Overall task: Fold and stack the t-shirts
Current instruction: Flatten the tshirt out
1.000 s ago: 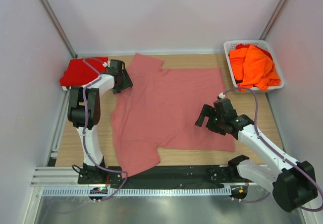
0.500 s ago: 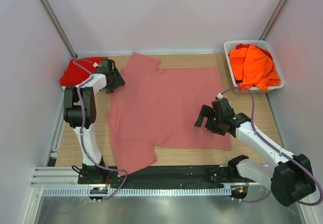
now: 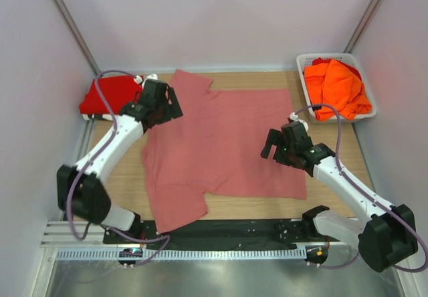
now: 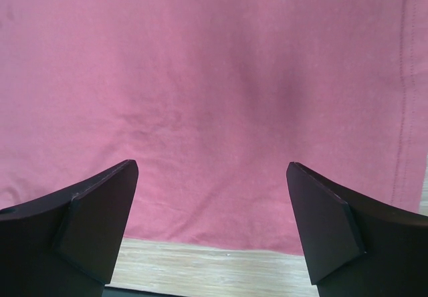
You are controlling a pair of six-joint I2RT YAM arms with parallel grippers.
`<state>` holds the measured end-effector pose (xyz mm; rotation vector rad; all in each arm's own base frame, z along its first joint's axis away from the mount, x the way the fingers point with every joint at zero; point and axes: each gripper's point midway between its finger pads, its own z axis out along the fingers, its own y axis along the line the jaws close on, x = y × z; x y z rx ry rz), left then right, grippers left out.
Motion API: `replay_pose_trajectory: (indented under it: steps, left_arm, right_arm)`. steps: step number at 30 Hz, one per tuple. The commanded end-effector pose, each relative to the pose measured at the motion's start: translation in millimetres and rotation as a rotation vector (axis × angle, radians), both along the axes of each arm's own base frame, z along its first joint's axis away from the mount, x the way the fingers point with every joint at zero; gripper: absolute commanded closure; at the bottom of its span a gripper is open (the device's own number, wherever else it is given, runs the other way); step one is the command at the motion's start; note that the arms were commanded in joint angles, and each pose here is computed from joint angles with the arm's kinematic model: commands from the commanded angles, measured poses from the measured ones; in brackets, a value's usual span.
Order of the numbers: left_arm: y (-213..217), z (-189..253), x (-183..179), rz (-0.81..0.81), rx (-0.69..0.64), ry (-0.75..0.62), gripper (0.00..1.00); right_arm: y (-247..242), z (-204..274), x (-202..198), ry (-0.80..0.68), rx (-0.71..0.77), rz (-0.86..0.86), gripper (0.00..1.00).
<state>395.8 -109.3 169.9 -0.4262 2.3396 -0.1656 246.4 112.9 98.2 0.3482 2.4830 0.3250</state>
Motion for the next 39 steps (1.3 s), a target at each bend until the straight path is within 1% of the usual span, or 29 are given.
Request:
replay_pose_trajectory:
  steps: [1, 2, 3, 6, 7, 10, 12, 13, 15, 17, 18, 20, 21, 22, 24, 26, 27, 30, 31, 34, 39]
  left_arm:
    - [-13, -6, -91, -0.056, 0.082, 0.100, 0.18]
    - [-13, -14, -116, -0.074, 0.104, 0.160, 0.18]
    - [-21, -19, -144, -0.091, 0.081, 0.173, 0.19]
    - [-27, -38, -196, -0.125, 0.052, 0.254, 0.21]
    - [-34, -48, -221, -0.144, 0.023, 0.274, 0.21]
    - [-35, -66, -269, -0.142, 0.023, 0.345, 0.23]
    - [-33, -70, -289, -0.160, 0.028, 0.362, 0.23]
    - [-40, -72, -302, -0.172, 0.019, 0.368, 0.24]
    - [-42, -78, -323, -0.223, 0.053, 0.393, 0.25]
    - [-48, -83, -335, -0.220, 0.055, 0.412, 0.26]
    - [-52, -88, -346, -0.259, 0.082, 0.420, 0.26]
    - [-63, -94, -354, -0.271, 0.076, 0.428, 0.26]
    - [-67, -101, -362, -0.304, 0.101, 0.437, 0.28]
    - [-74, -104, -365, -0.315, 0.091, 0.438, 0.29]
    - [-75, -115, -371, -0.335, 0.138, 0.443, 0.33]
    - [-75, -120, -371, -0.343, 0.165, 0.434, 0.36]
    - [-76, -121, -368, -0.369, 0.187, 0.408, 0.37]
    - [-72, -129, -358, -0.384, 0.263, 0.358, 0.38]
    - [-67, -135, -356, -0.382, 0.307, 0.358, 0.38]
    - [-61, -145, -354, -0.390, 0.382, 0.357, 0.39]
    - [-63, -158, -353, -0.401, 0.427, 0.359, 0.39]
  right_arm:
    - [-6, 24, 14, -0.102, -0.036, -0.009, 0.00]
    - [-7, 24, 13, -0.105, -0.039, -0.015, 0.00]
    - [-7, 24, 13, -0.107, -0.035, -0.013, 0.00]
    - [-6, 22, 7, -0.103, -0.018, -0.009, 0.00]
    - [-4, 22, 6, -0.106, -0.007, -0.006, 0.00]
    - [-2, 17, -3, -0.102, 0.021, 0.002, 0.00]
    - [-3, 12, -8, -0.097, 0.032, -0.006, 0.00]
    - [-3, 11, -10, -0.096, 0.038, -0.001, 0.00]
    - [-3, 8, -14, -0.090, 0.046, -0.004, 0.00]
    - [-3, 8, -16, -0.088, 0.053, -0.005, 0.00]
    - [-3, 9, -17, -0.092, 0.057, -0.008, 0.00]
    - [-4, 11, -18, -0.094, 0.059, -0.009, 0.00]
    - [-4, 10, -19, -0.094, 0.056, -0.011, 0.00]
    - [-4, 11, -19, -0.094, 0.060, -0.012, 0.00]
    - [-4, 11, -20, -0.092, 0.061, -0.012, 0.00]
    - [-4, 11, -22, -0.091, 0.065, -0.013, 0.00]
    - [-4, 11, -23, -0.088, 0.068, -0.012, 0.00]
    - [-4, 10, -24, -0.083, 0.071, -0.013, 0.00]
    - [-4, 11, -25, -0.084, 0.073, -0.012, 0.00]
    - [-4, 10, -26, -0.079, 0.073, -0.010, 0.00]
    - [-3, 8, -26, -0.067, 0.071, -0.008, 0.00]
